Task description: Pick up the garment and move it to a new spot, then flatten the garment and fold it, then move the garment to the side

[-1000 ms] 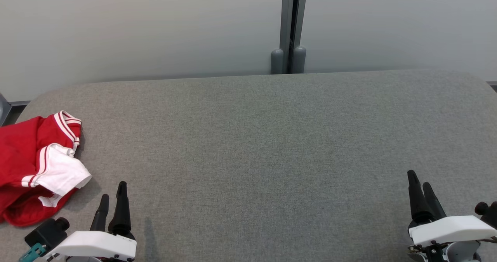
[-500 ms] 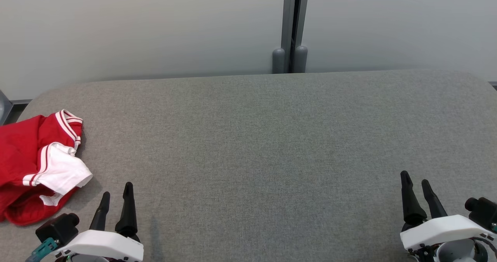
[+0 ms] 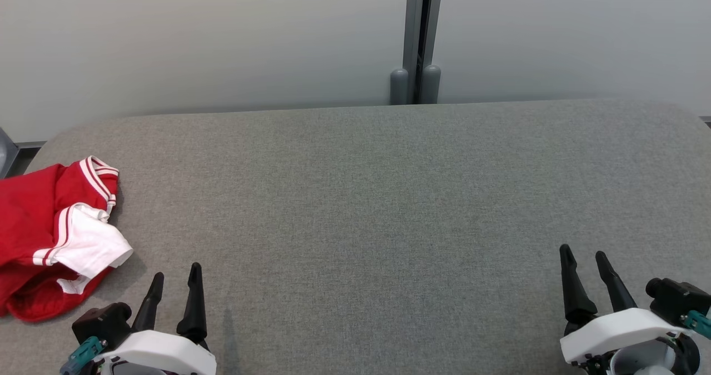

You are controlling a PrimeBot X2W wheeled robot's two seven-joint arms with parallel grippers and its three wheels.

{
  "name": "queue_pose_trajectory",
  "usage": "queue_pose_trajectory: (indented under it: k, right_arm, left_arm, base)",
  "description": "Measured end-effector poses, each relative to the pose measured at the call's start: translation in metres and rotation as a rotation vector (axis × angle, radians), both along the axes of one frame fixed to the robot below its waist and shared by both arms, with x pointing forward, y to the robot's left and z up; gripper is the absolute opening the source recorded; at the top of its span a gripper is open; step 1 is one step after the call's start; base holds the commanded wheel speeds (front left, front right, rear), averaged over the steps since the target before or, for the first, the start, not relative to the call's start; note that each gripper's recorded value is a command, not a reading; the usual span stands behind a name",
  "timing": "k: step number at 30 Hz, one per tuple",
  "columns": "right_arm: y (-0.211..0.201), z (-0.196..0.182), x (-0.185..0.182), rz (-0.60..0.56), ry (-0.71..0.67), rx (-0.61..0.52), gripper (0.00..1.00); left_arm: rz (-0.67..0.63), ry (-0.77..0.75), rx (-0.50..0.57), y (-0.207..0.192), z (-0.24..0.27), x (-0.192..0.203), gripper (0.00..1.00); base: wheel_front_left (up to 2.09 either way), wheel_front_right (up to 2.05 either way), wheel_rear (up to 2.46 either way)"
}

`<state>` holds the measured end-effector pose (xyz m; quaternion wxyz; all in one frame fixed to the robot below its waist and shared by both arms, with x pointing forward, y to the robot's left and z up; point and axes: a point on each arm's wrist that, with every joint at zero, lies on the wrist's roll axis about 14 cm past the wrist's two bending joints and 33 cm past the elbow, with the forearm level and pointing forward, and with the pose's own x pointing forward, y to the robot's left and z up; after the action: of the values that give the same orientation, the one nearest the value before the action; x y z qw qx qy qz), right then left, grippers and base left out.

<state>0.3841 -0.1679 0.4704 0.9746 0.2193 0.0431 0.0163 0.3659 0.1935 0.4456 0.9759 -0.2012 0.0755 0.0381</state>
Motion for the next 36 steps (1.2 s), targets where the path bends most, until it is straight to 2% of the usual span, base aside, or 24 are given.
queue_pose_trajectory:
  k: [36]
  right_arm:
    - [-0.006, -0.007, 0.001, 0.036, -0.024, -0.313, 1.0]
  left_arm:
    - [-0.024, -0.018, 0.305, 0.012, 0.0, -0.007, 1.0]
  base:
    - [0.0, 0.0, 0.0]
